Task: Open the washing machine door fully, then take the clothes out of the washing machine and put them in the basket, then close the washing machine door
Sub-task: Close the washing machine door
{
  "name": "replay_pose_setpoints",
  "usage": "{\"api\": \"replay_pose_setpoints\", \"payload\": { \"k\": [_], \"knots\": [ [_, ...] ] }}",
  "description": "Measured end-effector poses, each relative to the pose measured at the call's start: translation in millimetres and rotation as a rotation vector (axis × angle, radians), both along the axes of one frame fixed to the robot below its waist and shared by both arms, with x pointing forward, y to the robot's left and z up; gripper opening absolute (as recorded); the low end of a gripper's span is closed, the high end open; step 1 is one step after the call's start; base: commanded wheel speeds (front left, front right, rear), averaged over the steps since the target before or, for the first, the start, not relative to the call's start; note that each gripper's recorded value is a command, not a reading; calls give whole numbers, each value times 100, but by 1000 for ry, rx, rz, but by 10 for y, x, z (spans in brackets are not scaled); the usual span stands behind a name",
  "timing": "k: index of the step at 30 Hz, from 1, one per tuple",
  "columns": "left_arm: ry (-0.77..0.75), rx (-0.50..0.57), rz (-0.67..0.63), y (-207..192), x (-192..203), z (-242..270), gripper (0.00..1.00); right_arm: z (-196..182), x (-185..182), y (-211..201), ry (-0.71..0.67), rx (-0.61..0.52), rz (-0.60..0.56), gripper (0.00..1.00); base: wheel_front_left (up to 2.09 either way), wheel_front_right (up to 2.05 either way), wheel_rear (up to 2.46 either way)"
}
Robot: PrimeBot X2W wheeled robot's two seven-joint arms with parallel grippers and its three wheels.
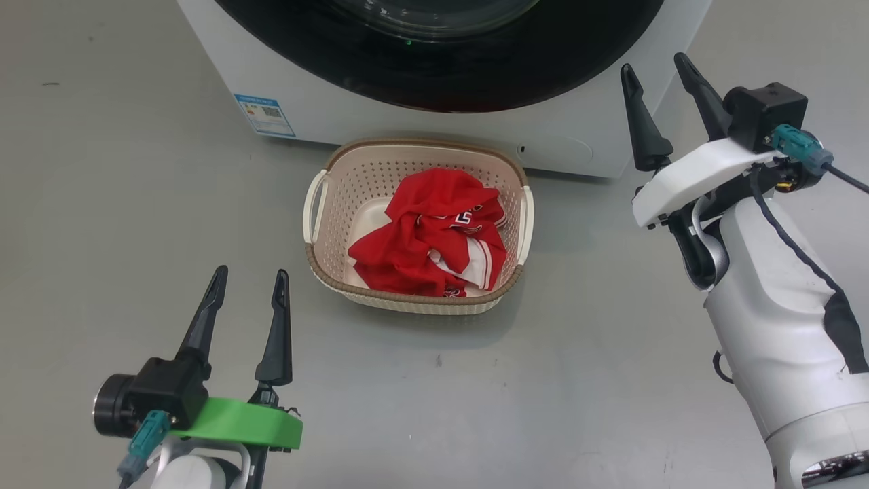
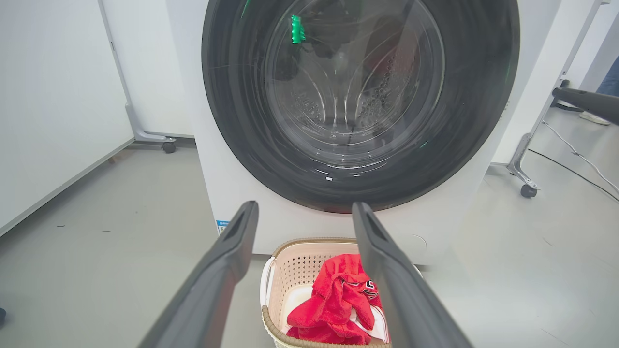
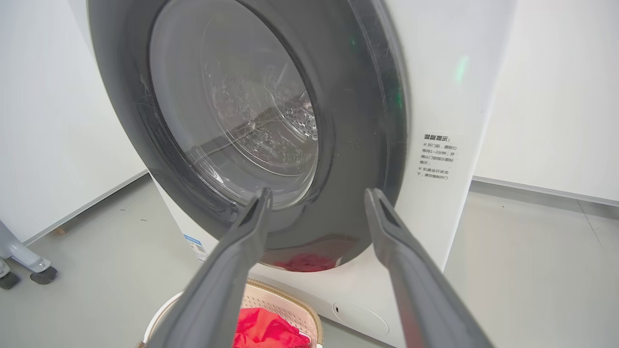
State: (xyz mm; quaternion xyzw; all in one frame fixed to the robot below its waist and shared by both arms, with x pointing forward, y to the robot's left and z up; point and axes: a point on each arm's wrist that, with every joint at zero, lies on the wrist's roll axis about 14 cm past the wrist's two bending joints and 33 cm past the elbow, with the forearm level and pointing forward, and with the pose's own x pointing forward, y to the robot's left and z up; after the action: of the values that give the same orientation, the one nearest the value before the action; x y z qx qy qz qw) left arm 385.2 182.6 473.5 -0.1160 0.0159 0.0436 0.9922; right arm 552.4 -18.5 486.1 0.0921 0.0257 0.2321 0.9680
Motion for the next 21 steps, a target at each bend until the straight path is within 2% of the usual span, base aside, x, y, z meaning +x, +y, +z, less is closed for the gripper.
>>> {"api": "replay_pose_setpoints", "payload": {
  "k": [5, 21],
  "knots": [
    [-2, -3, -34, -92, -22, 18, 100, 151, -180, -143, -28, 43, -37, 100, 0, 0, 0],
    [18, -11, -143, -397, -106, 54, 100, -44, -1007, -740, 23, 41, -196, 100, 0, 0, 0]
  ]
}}
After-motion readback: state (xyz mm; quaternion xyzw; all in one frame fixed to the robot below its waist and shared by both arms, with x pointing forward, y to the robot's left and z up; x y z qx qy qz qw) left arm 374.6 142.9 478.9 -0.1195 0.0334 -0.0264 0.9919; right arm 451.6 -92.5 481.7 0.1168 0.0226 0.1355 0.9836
